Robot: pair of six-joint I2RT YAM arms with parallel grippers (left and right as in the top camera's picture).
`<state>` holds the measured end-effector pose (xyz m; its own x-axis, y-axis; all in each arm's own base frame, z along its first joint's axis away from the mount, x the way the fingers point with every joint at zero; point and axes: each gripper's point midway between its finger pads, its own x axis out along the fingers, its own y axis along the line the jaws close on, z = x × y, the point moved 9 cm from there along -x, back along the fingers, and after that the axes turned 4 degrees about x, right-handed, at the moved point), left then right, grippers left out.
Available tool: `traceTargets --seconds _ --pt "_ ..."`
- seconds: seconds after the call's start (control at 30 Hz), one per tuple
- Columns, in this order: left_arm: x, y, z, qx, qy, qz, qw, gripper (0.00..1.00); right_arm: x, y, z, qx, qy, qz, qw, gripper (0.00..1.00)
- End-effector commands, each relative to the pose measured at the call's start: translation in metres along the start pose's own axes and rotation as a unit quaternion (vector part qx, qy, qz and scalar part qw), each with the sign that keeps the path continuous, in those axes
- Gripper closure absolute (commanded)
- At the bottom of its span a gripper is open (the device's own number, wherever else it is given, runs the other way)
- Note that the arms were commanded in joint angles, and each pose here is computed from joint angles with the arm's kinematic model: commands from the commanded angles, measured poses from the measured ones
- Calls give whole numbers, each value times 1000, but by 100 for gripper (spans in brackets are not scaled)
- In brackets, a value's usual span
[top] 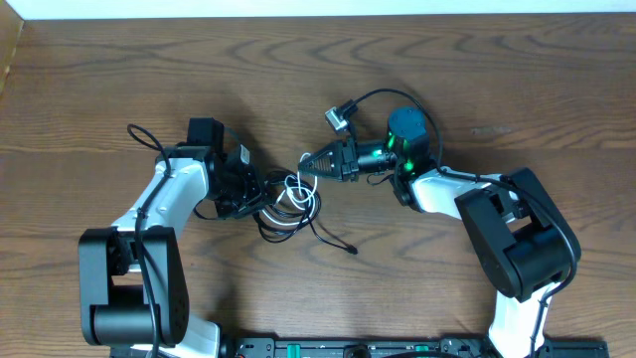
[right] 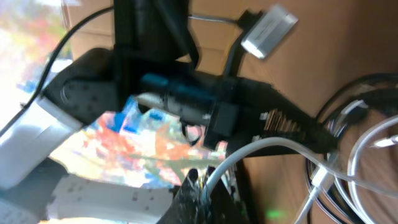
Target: Untangle cables
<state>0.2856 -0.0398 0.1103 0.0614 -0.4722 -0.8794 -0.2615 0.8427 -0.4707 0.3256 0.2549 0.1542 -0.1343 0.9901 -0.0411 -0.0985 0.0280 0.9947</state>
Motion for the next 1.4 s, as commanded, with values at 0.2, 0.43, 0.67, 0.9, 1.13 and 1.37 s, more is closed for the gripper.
traceTargets --seconds 0.2,0.43,0.67,0.9,1.13,1.37 --pt "-2 0 -3 19 -2 4 1000 70 -6 -40 -3 18 -55 -112 992 99" --pt "-2 -1 -3 24 -4 -1 1000 70 3 -48 -14 27 -35 -134 990 99" --pt "-4 -12 1 52 -6 -62 997 78 29 -45 -31 -25 7 -131 991 99" --pt "-27 -38 5 85 -21 -142 986 89 20 -41 -23 -37 -5 -123 992 99" --pt "-39 -44 3 98 -39 -151 983 88 6 -33 -19 -49 20 -78 996 55" --pt "-36 -23 3 72 -51 -23 996 88 -23 -38 -4 -35 -15 -85 996 53"
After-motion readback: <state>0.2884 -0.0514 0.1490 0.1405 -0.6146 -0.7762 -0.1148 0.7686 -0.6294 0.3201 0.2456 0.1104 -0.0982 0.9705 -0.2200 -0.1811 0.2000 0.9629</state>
